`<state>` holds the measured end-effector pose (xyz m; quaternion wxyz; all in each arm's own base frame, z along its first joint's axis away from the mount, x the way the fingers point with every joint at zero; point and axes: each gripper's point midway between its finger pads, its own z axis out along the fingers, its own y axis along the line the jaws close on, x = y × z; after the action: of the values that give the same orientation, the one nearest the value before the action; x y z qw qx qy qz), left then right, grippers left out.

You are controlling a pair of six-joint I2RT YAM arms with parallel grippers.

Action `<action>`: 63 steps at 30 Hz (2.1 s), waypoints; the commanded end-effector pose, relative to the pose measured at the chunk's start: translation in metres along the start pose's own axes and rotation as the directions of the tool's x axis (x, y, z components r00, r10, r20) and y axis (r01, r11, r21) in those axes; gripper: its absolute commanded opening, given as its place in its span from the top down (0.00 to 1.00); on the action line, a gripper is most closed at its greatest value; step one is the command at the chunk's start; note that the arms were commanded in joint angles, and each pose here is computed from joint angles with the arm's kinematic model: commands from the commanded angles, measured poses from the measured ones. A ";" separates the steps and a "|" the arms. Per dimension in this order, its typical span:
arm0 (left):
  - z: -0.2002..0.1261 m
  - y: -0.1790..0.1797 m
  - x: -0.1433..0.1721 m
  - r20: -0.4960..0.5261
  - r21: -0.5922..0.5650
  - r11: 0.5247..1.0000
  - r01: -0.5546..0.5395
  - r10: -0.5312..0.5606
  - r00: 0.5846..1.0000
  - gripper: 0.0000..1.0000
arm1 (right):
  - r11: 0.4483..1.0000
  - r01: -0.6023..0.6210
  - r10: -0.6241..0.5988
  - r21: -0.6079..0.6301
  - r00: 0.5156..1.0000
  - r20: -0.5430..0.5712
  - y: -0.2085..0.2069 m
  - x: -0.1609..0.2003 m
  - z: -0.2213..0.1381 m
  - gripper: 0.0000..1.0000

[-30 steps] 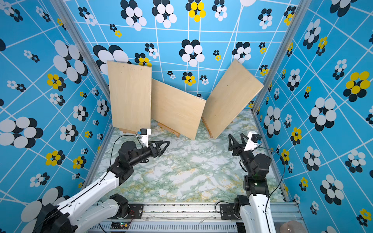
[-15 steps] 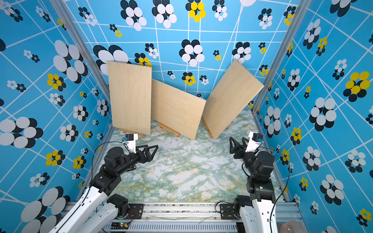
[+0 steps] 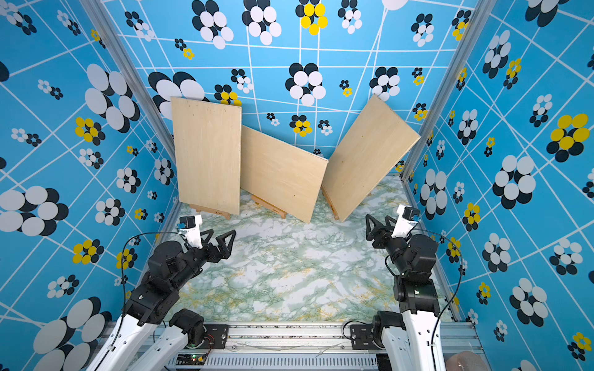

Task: Assemble the easel
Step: Reset both arms

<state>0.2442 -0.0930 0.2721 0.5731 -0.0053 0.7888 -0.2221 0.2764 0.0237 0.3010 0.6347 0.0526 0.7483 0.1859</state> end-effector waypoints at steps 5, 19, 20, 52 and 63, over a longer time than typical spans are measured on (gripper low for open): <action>-0.016 0.045 -0.014 0.030 -0.270 0.958 -0.093 0.105 0.994 0.01 | 0.998 -0.038 0.038 0.056 0.999 0.010 -0.008 -0.014 0.006 0.22; -0.007 0.079 -0.012 -0.080 -0.467 0.870 -0.161 0.139 0.987 0.01 | 0.945 -0.051 0.087 0.324 0.991 -0.098 -0.058 -0.005 0.023 0.17; -0.006 0.080 -0.012 -0.092 -0.473 0.864 -0.171 0.145 0.985 0.01 | 0.934 -0.050 0.090 0.353 0.991 -0.099 -0.063 -0.008 0.024 0.14; 0.034 0.187 -0.009 -0.162 -0.644 0.765 -0.014 -0.118 0.980 0.01 | 0.804 0.048 0.144 0.593 0.951 -0.272 -0.166 0.028 0.095 0.08; 0.072 0.228 0.014 -0.146 -0.653 0.756 0.034 -0.170 0.975 0.01 | 0.851 0.107 0.133 0.514 0.903 -0.409 -0.184 0.096 0.122 0.05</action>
<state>0.3497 0.0822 0.1626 0.4238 -0.2199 0.8776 0.0428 0.4005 -0.0956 0.1490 0.4161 0.2119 0.8839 -0.0249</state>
